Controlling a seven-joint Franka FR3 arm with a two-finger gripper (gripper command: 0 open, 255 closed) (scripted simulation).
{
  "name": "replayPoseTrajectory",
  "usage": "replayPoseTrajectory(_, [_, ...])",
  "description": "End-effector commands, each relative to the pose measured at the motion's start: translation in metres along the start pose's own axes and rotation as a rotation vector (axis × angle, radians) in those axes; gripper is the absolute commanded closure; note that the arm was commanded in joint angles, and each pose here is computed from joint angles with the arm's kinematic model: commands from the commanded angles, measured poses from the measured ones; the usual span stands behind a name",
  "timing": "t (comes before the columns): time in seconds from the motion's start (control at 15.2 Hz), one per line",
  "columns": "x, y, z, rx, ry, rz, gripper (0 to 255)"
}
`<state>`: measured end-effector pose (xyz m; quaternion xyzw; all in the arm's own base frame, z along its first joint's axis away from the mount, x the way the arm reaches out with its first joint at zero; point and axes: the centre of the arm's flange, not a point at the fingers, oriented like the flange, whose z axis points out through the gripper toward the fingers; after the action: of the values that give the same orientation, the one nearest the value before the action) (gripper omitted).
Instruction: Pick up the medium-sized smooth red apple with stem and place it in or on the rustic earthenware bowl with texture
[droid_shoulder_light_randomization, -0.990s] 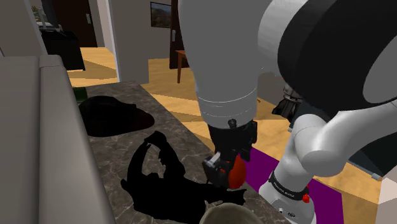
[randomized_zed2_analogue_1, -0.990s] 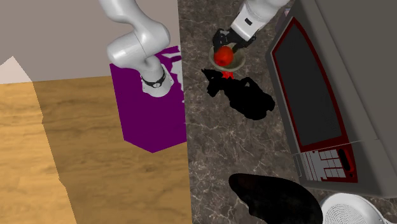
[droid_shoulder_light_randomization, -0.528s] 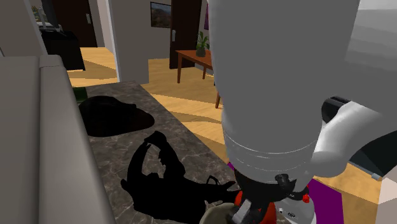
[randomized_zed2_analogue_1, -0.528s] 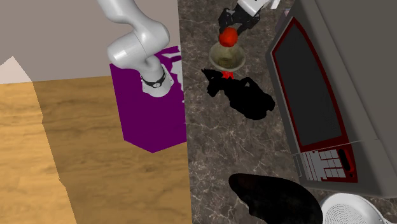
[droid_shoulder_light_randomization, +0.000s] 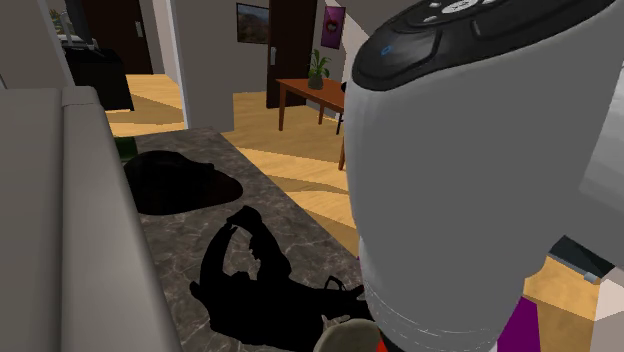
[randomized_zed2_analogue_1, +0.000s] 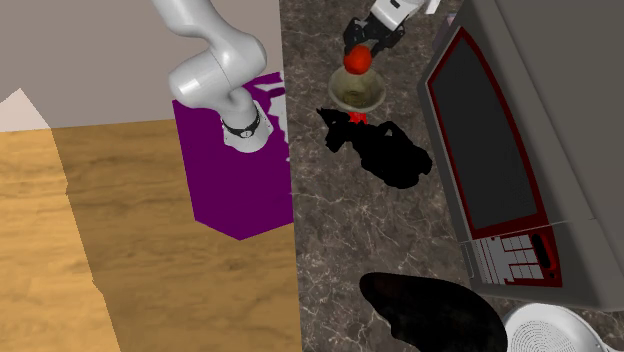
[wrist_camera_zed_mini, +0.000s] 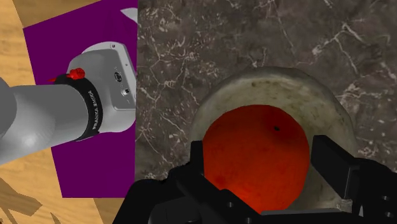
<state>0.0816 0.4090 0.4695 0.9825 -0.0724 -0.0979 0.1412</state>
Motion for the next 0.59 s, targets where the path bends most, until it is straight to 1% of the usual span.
replayPoseTrajectory(0.0, [0.001, -0.004, 0.01, 0.0, 0.0, 0.0, 255])
replayPoseTrajectory(0.4, [0.006, -0.013, 0.04, 0.0, 0.0, 0.0, 255])
replayPoseTrajectory(0.53, [0.007, -0.014, 0.042, 0.0, 0.0, 0.0, 255])
